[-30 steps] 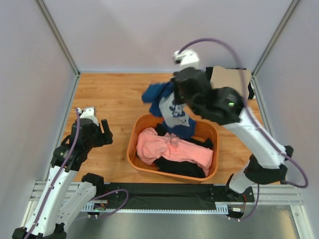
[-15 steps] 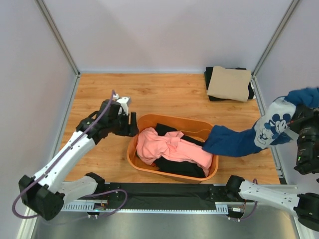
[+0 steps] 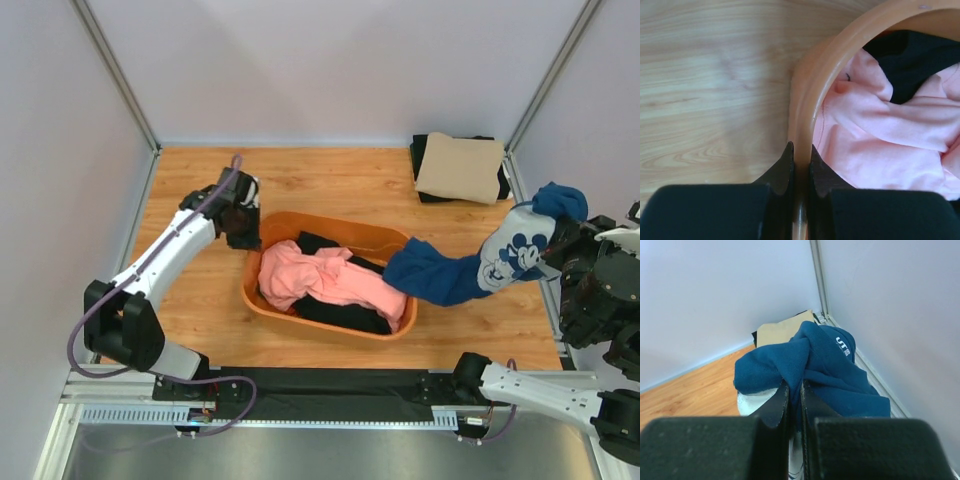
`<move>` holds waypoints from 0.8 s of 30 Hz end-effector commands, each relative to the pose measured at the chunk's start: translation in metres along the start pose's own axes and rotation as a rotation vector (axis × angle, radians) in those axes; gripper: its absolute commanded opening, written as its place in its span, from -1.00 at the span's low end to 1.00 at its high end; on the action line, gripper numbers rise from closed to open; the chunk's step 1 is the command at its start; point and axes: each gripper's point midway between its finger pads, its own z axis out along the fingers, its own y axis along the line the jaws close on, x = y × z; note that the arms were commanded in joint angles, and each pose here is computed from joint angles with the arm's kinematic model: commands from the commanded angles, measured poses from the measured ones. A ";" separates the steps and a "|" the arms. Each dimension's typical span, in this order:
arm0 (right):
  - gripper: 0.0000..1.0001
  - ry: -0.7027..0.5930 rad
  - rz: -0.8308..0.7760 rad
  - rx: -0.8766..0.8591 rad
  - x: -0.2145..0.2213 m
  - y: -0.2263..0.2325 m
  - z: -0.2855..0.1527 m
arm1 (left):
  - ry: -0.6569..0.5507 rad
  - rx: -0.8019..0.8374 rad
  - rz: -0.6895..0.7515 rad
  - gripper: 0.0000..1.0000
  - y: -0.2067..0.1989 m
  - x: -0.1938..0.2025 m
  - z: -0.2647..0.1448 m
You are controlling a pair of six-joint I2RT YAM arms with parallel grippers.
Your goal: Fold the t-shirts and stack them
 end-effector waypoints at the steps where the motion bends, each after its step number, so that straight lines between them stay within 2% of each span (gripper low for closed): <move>1: -0.99 0.014 0.093 -0.029 0.001 0.009 -0.001 | -0.055 -0.196 -0.303 -1.00 0.089 -0.035 -0.011; 3: -1.00 0.026 0.080 -0.046 0.006 0.016 0.000 | -0.067 -0.183 -0.415 -1.00 0.112 -0.046 -0.011; 4: -0.99 0.032 0.078 -0.053 0.009 0.019 0.000 | -0.083 -0.190 -0.538 -1.00 0.141 -0.051 -0.014; 6: -1.00 0.049 0.056 -0.072 0.018 0.028 0.000 | -0.089 -0.155 -0.681 -1.00 0.165 -0.057 -0.009; 7: -1.00 0.059 0.049 -0.079 0.024 0.033 0.001 | -0.115 -0.166 -0.821 -1.00 0.193 -0.057 -0.013; 10: -1.00 0.094 0.027 -0.118 0.038 0.048 0.001 | -0.182 -0.140 -1.039 -1.00 0.234 -0.062 -0.012; 15: -1.00 0.147 0.025 -0.175 0.055 0.064 -0.002 | -0.249 -0.222 -1.287 -1.00 0.272 -0.060 -0.021; 18: -1.00 0.179 0.020 -0.196 0.065 0.069 -0.004 | -0.324 -0.234 -1.560 -1.00 0.293 -0.051 -0.027; 21: -1.00 0.217 0.001 -0.234 0.078 0.076 -0.008 | -0.459 -0.204 -1.657 -1.00 0.306 -0.062 -0.033; 24: -1.00 0.268 -0.022 -0.276 0.097 0.085 -0.012 | -0.535 -0.179 -1.624 -1.00 0.321 -0.094 -0.044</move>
